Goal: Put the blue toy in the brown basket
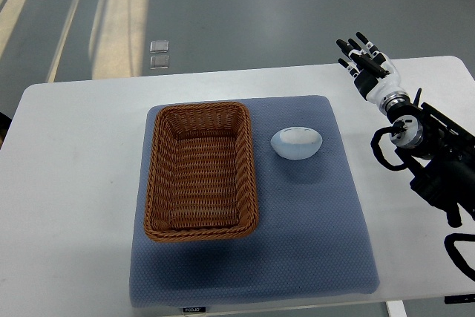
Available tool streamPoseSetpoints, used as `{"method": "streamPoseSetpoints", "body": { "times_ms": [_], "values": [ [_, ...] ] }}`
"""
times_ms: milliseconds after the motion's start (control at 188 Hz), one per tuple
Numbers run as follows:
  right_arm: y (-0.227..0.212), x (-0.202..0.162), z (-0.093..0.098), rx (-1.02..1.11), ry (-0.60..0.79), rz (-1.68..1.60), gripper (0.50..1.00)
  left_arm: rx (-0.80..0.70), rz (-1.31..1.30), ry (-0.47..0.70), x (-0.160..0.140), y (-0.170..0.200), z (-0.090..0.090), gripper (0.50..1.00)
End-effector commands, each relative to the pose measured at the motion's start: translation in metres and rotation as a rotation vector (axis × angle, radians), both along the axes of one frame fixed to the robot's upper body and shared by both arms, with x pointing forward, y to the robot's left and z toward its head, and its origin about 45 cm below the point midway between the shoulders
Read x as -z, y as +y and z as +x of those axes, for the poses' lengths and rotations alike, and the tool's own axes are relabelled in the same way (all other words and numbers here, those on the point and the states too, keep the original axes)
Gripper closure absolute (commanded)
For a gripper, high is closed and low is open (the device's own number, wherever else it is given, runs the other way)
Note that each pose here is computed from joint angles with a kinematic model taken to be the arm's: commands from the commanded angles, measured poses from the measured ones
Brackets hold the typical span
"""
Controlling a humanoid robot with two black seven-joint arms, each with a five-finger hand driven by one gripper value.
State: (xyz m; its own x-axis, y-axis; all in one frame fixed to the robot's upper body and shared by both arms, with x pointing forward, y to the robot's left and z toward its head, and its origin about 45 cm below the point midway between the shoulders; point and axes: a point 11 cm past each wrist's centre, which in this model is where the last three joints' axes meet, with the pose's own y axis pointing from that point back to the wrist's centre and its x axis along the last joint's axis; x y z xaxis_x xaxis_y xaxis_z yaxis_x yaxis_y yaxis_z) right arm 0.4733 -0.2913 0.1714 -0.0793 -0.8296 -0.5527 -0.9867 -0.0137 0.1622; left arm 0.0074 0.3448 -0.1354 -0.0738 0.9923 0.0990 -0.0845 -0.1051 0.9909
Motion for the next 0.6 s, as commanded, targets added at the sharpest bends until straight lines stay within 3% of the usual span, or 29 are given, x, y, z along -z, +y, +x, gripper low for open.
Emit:
{"method": "streamPoseSetpoints", "body": {
  "times_ms": [0, 592],
  "values": [
    [0.0000, 0.0000, 0.0000, 0.000, 0.000, 0.001, 0.589, -0.004, -0.001, -0.001, 0.0000, -0.0003, 0.0002, 0.500],
    [0.0000, 0.0000, 0.0000, 0.000, 0.000, 0.000, 0.589, 0.003, 0.005, 0.008, 0.0000, 0.0014, -0.0040, 0.500]
  ]
}}
